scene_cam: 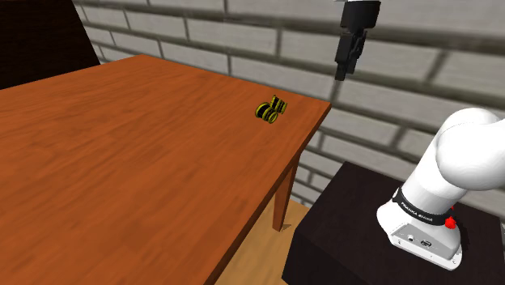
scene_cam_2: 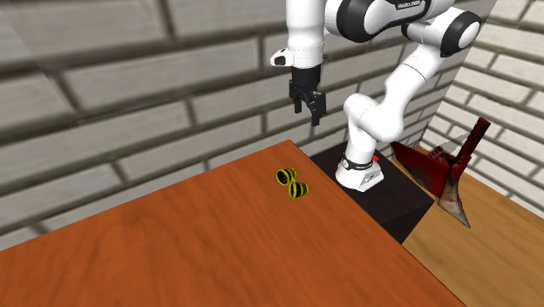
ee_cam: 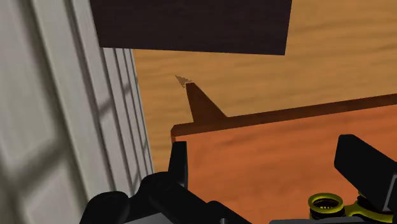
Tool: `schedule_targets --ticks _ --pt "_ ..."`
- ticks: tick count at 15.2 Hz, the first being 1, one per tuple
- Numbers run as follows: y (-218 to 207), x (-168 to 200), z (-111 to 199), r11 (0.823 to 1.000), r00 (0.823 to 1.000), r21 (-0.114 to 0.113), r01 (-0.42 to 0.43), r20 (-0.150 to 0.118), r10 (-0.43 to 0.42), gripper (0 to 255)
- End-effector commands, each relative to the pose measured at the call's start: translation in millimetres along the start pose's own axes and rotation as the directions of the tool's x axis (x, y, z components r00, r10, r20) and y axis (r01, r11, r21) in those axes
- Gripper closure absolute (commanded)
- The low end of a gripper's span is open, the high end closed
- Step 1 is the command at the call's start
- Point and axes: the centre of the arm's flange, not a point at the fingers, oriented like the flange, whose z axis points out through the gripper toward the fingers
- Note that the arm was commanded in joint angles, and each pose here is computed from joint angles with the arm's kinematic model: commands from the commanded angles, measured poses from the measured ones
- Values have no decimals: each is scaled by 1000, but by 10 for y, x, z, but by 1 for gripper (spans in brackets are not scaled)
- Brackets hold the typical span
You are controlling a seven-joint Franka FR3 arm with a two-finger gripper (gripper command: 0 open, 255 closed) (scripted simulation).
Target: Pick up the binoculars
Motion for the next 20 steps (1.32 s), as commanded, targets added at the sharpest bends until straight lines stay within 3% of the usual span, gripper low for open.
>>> schedule_targets --ticks 1,4,8,10,13,18,20 --pt "0 0 0 1000 1000 0 0 0 0 0" --pt "-367 51 107 991 990 2 -134 -47 134 0" --pt "-838 202 245 951 945 15 -308 -109 308 0" --pt "-1062 312 309 920 910 26 -392 -138 391 0" --pt "-1376 517 399 859 842 46 -510 -180 509 0" --pt "-1825 949 523 726 692 92 -681 -241 680 0" --pt "-1815 956 628 726 692 92 -681 -241 680 0"
